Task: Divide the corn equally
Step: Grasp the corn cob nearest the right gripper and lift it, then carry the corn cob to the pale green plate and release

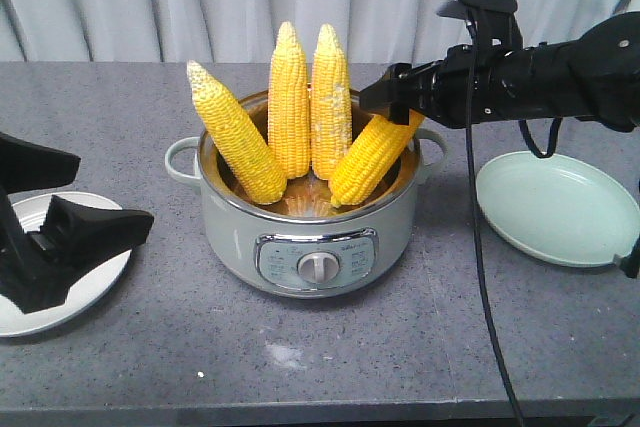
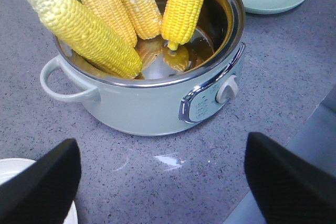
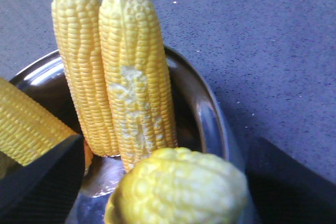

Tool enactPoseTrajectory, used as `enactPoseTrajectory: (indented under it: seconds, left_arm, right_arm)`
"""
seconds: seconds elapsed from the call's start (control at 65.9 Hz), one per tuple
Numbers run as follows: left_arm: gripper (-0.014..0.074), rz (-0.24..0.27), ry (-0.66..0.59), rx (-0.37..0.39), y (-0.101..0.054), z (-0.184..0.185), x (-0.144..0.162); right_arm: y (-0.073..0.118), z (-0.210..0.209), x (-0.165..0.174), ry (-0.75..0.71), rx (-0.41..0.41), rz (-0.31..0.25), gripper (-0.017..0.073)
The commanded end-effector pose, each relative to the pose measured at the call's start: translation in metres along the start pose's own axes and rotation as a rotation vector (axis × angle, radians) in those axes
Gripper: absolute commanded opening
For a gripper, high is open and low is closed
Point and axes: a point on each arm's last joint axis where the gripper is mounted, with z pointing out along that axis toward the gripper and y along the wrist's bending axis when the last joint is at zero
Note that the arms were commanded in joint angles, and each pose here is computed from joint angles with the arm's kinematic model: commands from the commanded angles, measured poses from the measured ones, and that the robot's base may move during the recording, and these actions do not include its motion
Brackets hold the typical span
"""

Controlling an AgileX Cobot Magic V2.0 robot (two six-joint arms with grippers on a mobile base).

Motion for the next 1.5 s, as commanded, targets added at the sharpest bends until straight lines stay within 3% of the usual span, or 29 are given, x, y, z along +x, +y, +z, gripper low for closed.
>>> enactPoseTrajectory:
  seconds: [0.0,0.212,0.44,0.546,0.758,1.047,1.168,1.244,1.487]
  left_arm:
    - [0.0593,-0.007,-0.102,-0.012,-0.001,-0.008,-0.014]
    - [0.0593,-0.006,-0.110,-0.018,0.000,-0.008,-0.015]
    - [0.0593,-0.005,-0.110,-0.019,0.000,-0.008,-0.015]
    - [0.0593,-0.005,-0.110,-0.019,0.000,-0.008,-0.015]
    - [0.0593,-0.005,-0.108,-0.018,0.000,-0.008,-0.015]
    - [0.0593,-0.005,-0.107,-0.017,0.000,-0.008,-0.015]
    - [0.0593,-0.005,-0.107,-0.017,0.000,-0.008,-0.015]
    - [0.0593,-0.005,-0.107,-0.017,0.000,-0.008,-0.014]
    - [0.0593,-0.004,-0.106,-0.018,0.000,-0.008,-0.014]
  right_arm:
    - [0.015,-0.016,-0.020,-0.093,-0.066,-0.028,0.0591]
    - [0.018,-0.012,-0.018,-0.085,-0.120,-0.032,0.0516]
    - [0.021,-0.012,-0.015,-0.058,-0.151,-0.037,0.0269]
    - [0.021,-0.012,-0.015,-0.053,-0.158,-0.039,0.0194]
    - [0.028,-0.024,-0.020,-0.084,-0.168,-0.047,0.0193]
    - [0.055,-0.090,-0.053,-0.256,-0.096,-0.188,0.0206]
    - [0.066,-0.117,-0.070,-0.239,-0.040,-0.248,0.0210]
    - [0.067,-0.133,-0.079,-0.193,0.047,-0.266,0.0212]
    - [0.045,-0.157,-0.080,-0.038,0.392,-0.229,0.0227]
